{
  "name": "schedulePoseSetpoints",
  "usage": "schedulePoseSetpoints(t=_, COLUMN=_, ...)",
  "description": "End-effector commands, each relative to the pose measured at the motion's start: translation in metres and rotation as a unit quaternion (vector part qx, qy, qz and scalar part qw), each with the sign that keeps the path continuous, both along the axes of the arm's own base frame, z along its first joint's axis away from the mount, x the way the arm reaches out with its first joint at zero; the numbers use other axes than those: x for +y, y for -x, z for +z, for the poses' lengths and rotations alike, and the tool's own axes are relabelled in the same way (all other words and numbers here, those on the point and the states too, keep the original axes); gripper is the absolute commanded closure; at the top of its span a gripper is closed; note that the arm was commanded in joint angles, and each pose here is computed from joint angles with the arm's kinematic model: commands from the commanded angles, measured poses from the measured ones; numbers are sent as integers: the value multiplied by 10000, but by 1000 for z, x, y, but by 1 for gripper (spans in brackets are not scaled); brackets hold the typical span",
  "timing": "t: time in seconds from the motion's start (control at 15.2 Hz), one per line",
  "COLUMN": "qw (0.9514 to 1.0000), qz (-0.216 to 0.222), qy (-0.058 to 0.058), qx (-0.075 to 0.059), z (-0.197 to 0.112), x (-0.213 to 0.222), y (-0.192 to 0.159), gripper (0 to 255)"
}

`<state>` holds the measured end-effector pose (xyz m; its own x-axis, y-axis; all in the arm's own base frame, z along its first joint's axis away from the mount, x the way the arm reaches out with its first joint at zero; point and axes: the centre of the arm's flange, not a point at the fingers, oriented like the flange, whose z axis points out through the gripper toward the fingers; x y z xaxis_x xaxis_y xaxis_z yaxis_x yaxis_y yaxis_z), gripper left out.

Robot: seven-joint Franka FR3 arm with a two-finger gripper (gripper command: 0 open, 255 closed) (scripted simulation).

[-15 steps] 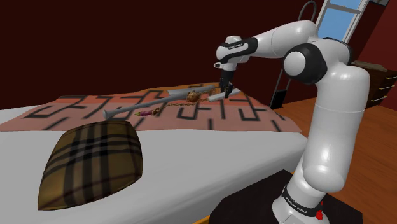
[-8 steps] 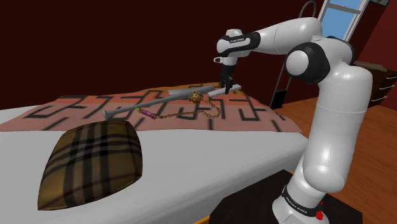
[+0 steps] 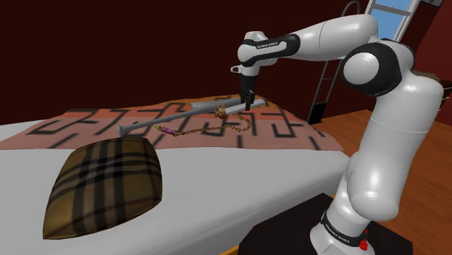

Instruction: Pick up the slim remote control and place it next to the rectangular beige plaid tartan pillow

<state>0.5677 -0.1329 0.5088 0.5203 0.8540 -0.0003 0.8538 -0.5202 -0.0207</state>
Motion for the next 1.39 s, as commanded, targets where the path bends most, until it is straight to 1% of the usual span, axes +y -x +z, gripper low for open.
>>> schedulePoseSetpoints(t=0.0, qw=10000, qz=-5, qy=1, qx=-1, z=1, x=27, y=3, gripper=255)
schedulePoseSetpoints(t=1.32, qw=10000, qz=-5, qy=1, qx=-1, z=2, x=291, y=7, gripper=255)
